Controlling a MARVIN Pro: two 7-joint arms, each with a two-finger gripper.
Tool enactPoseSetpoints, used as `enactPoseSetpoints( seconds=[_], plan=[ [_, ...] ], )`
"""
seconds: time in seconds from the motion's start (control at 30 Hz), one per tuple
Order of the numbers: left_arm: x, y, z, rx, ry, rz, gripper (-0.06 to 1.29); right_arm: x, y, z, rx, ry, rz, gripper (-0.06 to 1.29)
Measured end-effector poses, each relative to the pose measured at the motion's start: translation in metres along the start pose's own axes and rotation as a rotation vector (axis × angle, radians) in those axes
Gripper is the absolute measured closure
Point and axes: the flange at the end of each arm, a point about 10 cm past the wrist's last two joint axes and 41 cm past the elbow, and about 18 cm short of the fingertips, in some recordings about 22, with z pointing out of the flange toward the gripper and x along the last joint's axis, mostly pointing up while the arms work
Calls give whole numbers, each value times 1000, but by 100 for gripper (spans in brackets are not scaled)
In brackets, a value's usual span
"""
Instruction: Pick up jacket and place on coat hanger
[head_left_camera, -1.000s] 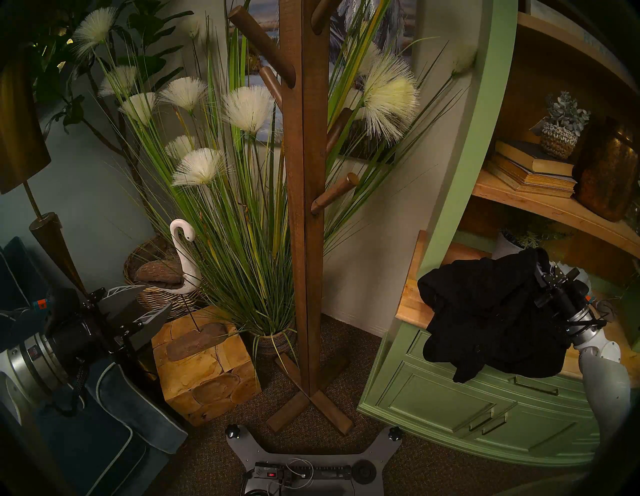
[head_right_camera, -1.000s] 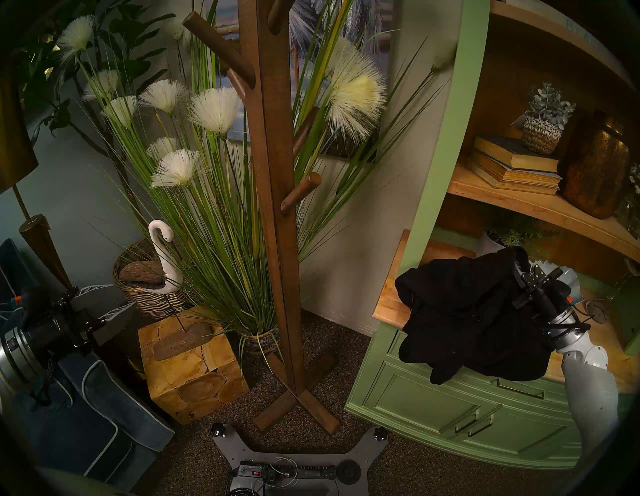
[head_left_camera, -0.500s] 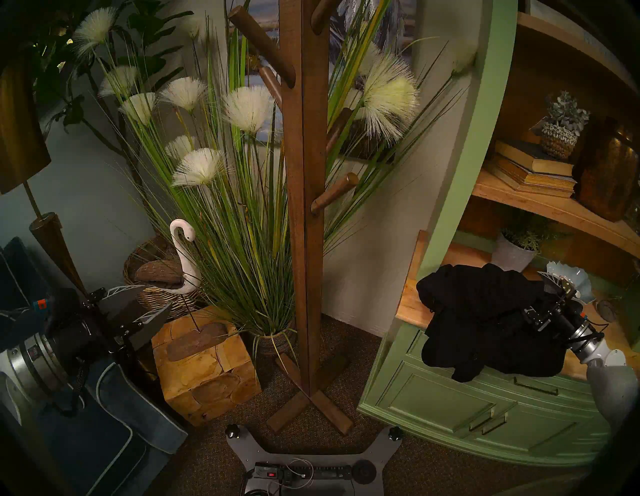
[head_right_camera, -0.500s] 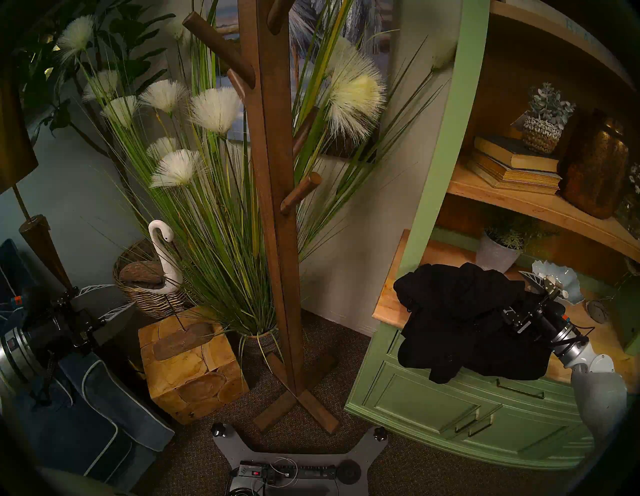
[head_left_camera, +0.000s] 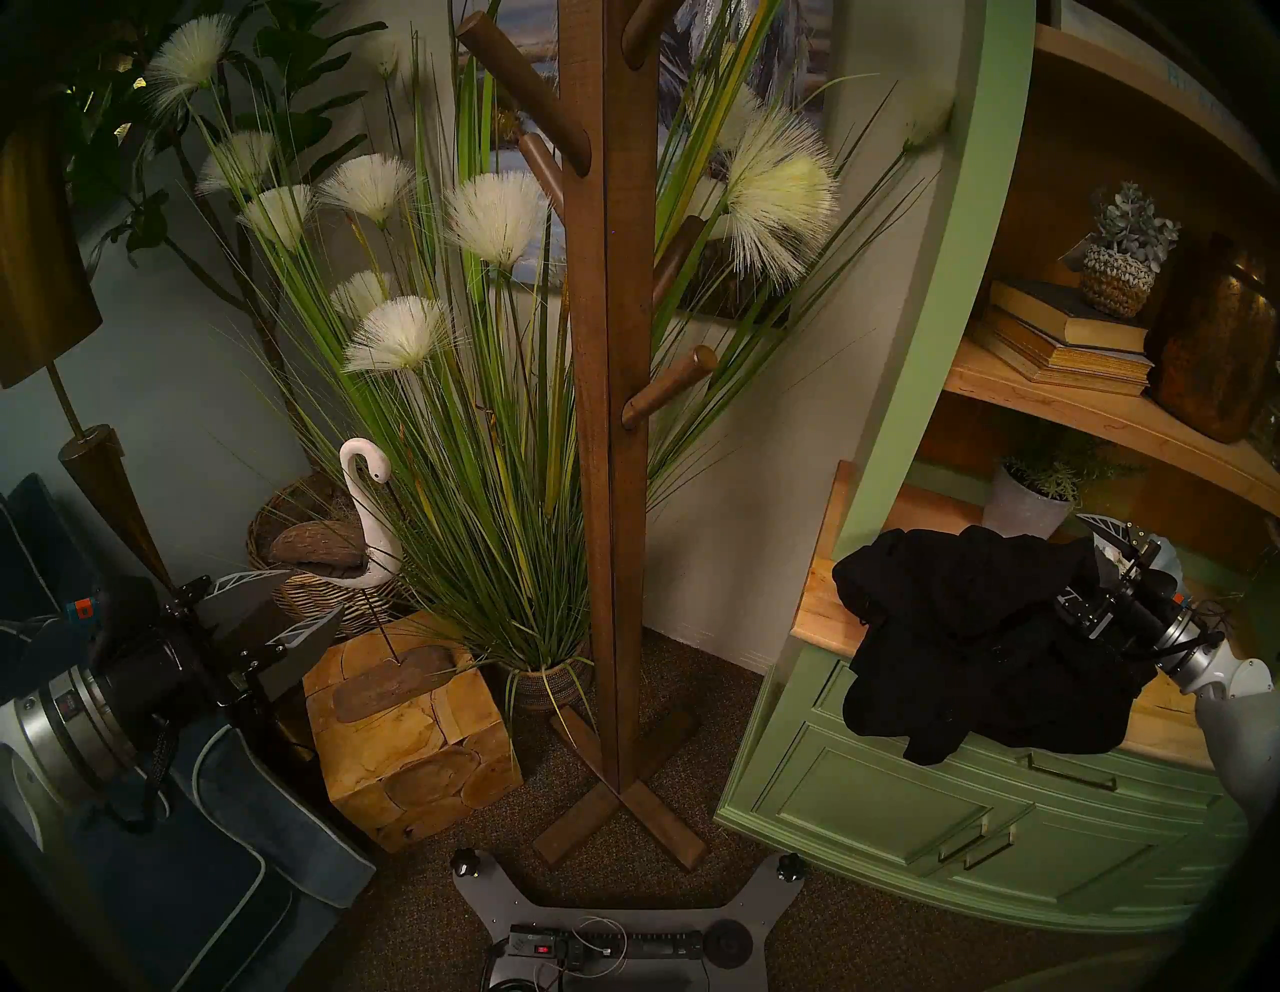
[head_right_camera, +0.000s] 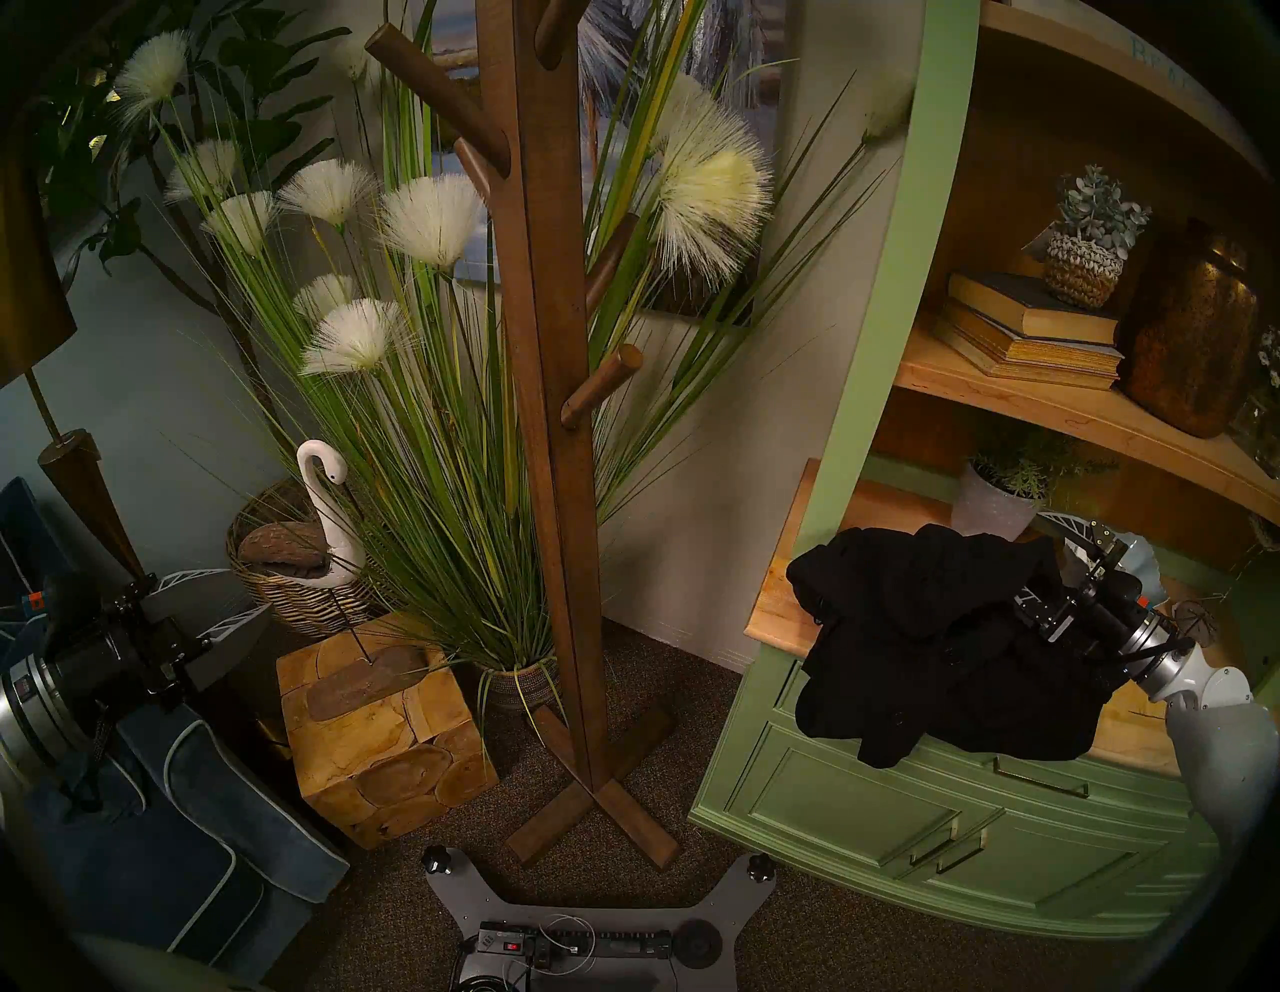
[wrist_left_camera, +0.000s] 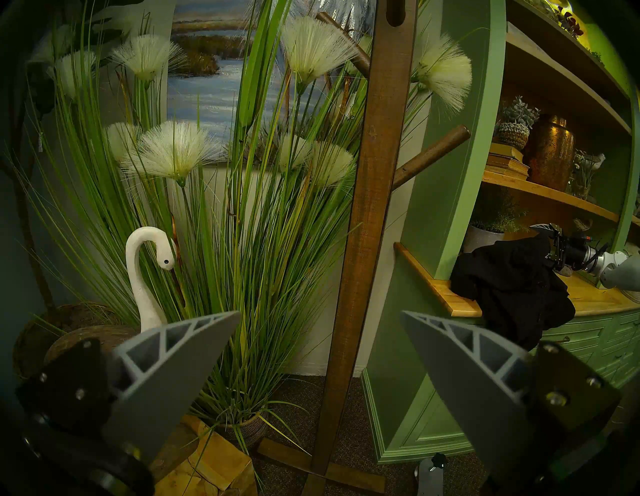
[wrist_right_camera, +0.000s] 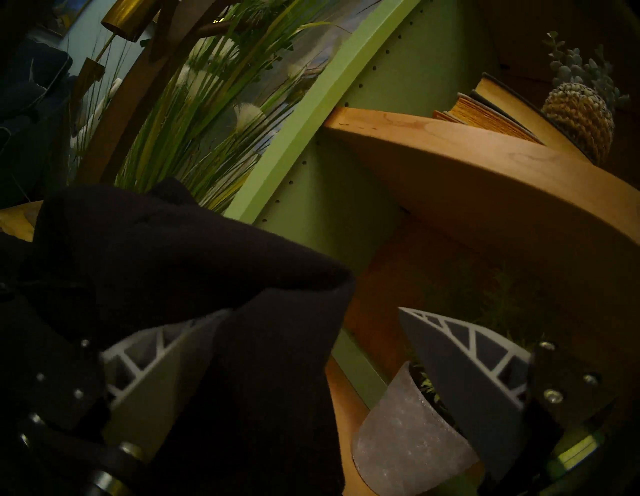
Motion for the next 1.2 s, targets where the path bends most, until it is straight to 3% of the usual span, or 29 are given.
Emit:
enactPoseSetpoints(
  seconds=[0.2,0.37,0.67,0.83,1.2],
  plan=[
    [0,0,0,0,0,0,-3,-5,-5,-19,73,-78,6,0],
    [0,0,0,0,0,0,-3,-8,-4,-31,94,-118,10,0],
    [0,0,0,0,0,0,-3,5,-2,-22,87,-70,18,0],
    [0,0,0,0,0,0,-3,10,-11,-21,86,-46,47,0],
    [0,0,0,1,0,0,-3,3,-34,-45,93,-89,116,0]
  ],
)
